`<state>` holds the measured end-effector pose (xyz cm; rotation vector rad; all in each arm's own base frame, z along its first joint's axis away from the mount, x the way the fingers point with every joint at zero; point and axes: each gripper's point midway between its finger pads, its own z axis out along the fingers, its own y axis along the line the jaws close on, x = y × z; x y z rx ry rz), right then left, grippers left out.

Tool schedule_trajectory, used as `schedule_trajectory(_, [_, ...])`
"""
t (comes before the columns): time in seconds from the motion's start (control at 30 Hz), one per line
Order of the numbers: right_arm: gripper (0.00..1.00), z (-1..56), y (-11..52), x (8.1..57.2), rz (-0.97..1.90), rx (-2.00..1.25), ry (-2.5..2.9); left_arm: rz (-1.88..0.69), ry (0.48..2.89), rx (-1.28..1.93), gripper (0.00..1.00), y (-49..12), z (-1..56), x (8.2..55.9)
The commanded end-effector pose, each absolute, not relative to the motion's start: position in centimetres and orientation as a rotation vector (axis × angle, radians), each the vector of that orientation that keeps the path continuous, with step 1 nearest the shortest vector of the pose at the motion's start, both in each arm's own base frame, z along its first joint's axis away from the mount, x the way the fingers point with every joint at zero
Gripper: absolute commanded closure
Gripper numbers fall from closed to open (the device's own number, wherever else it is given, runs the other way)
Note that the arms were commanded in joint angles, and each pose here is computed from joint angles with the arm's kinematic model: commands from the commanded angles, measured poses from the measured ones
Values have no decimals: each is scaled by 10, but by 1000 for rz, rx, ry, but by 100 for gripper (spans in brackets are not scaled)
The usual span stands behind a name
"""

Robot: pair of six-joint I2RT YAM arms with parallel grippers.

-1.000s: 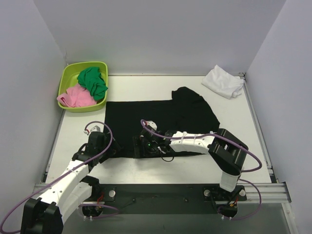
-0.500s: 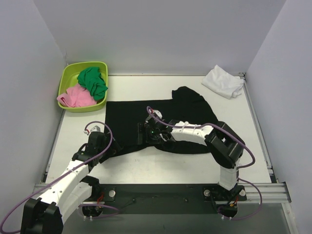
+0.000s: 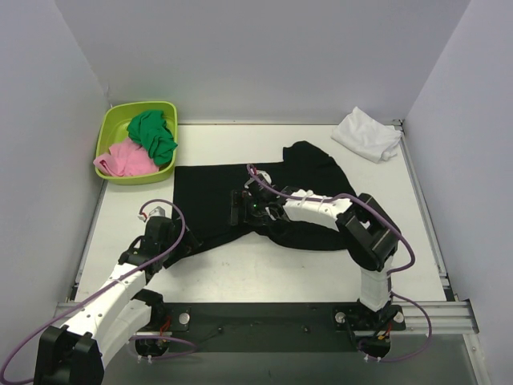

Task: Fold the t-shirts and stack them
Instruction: Fold the flattened tshirt in 1/3 of the way

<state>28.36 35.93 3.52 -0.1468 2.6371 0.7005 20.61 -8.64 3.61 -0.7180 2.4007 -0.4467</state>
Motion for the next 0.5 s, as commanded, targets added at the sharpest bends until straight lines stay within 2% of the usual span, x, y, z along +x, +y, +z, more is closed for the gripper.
schedule_trajectory(0.0, [8, 40, 338, 287, 590, -180, 2647, -388, 2423, -724, 3, -78, 31, 202])
schedule_trajectory(0.47, [8, 2, 275, 219, 452, -200, 2720, -363, 2375, -738, 3, -69, 60, 216])
